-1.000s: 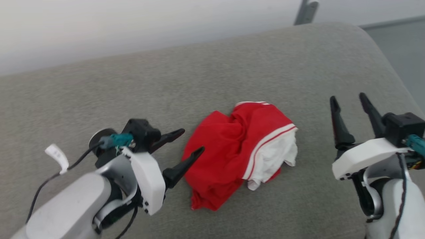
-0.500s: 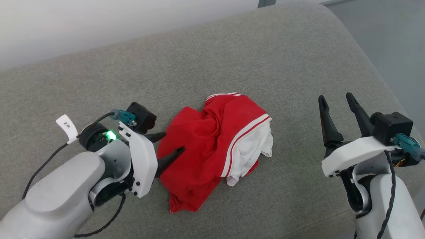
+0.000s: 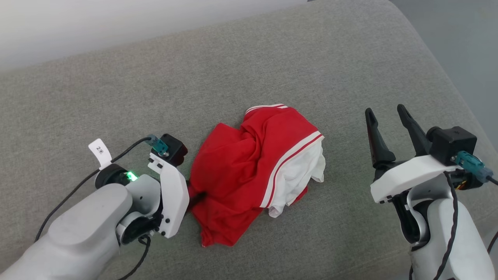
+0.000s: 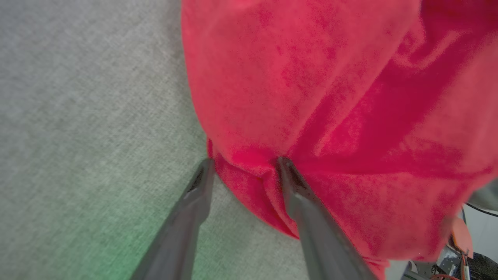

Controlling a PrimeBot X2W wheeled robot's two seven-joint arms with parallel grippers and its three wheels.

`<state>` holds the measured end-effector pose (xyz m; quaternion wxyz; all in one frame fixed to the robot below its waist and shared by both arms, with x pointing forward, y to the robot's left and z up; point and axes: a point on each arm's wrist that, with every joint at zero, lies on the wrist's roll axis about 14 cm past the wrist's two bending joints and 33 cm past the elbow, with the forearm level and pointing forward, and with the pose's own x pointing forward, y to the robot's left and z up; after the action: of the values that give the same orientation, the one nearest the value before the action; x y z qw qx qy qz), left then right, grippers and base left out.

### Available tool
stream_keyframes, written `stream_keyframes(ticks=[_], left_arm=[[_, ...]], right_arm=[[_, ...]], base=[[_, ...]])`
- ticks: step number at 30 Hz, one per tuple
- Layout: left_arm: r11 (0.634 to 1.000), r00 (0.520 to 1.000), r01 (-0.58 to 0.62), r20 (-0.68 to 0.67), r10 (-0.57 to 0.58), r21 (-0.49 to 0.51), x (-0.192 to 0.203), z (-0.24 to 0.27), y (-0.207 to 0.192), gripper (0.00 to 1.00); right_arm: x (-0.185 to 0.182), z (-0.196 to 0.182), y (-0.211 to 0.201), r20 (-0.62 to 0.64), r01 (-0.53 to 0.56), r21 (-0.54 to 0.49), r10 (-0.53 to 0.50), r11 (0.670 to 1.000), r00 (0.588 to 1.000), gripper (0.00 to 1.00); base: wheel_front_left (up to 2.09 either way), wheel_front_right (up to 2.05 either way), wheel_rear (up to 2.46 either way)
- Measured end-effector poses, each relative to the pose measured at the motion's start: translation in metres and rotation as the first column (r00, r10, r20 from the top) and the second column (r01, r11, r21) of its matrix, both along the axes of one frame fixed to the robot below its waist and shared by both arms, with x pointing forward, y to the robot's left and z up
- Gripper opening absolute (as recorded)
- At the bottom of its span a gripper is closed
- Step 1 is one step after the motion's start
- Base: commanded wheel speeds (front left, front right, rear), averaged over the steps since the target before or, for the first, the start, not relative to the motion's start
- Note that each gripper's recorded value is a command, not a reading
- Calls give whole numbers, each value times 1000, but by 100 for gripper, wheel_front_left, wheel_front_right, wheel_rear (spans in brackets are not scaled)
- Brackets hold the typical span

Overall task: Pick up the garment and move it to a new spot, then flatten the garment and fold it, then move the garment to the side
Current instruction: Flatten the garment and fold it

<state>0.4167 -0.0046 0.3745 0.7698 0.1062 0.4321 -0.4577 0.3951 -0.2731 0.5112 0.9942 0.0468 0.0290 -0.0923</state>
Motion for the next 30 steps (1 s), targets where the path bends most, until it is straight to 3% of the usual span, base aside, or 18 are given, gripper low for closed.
stream_keyframes(ticks=[10,17,24,27,28,29,30], left_arm=[[997,997,-72,13,72,-40,16,8,11,0],[970,964,-231,119,238,-74,58,40,62,0],[923,904,-385,203,375,11,74,50,134,0],[912,894,-411,197,402,4,70,51,145,0],[911,893,-412,199,404,-1,70,53,146,37],[912,893,-411,200,403,-5,70,54,146,100],[913,894,-408,200,401,-6,69,56,146,100]], right_arm=[[10,5,2,19,-9,-8,9,1000,1000,100],[14,11,1,42,-5,-3,5,1000,999,100],[18,16,8,58,-25,-4,25,1000,998,100],[20,16,14,56,-41,-1,41,999,998,100],[21,15,16,55,-46,-1,46,999,997,100],[21,15,17,54,-50,0,50,999,997,100],[22,15,19,55,-53,2,53,999,997,100]], base=[[0,0,0],[0,0,0],[0,0,0],[0,0,0],[0,0,0],[0,0,0],[0,0,0]])
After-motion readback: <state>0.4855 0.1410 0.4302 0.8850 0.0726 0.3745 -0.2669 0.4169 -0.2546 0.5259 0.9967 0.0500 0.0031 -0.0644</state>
